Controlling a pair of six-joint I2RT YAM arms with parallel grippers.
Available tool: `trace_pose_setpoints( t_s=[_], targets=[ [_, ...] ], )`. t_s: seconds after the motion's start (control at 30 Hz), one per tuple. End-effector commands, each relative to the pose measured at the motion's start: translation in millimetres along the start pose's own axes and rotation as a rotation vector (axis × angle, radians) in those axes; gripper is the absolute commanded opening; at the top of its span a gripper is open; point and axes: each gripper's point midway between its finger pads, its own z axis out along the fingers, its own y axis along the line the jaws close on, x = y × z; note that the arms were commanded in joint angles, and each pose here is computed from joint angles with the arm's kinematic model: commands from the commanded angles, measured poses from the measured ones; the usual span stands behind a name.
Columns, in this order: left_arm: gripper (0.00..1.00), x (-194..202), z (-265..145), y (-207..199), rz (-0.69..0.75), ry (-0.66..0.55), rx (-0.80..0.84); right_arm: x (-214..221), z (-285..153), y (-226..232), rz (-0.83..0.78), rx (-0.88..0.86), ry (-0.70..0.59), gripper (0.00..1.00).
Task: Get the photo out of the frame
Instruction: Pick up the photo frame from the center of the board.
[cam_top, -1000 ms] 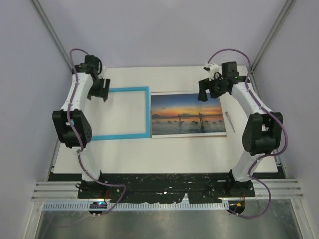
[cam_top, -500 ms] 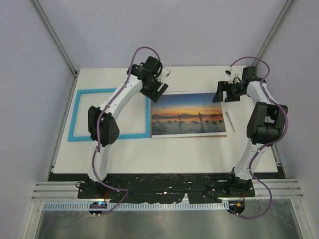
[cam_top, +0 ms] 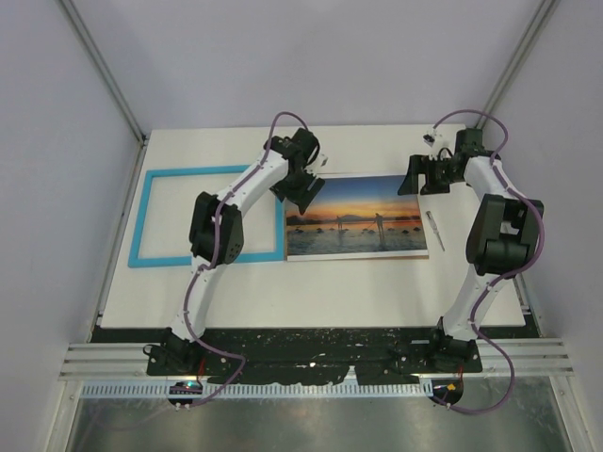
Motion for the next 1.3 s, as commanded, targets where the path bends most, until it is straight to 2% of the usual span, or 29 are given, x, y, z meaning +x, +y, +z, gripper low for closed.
trace_pose_setpoints(
  t_s=[0.0, 0.17, 0.37, 1.27],
  targets=[
    [0.75, -9, -5, -21, -0.067, -0.029, 0.095, -25, -20, 16, -0.050, -0.012, -0.093, 0.89],
    [0.75, -9, 2, -29, -0.120, -0.019, 0.132, -24, -20, 18, -0.052, -0.019, -0.097, 0.89],
    [0.76, -4, 15, -20, -0.140, 0.007, 0.070, -23, -20, 19, -0.051, -0.027, -0.096, 0.89],
    [0.77, 4, 24, -2, -0.128, 0.037, -0.041, 0, 0, 7, -0.020, -0.020, 0.003, 0.89]
  ],
)
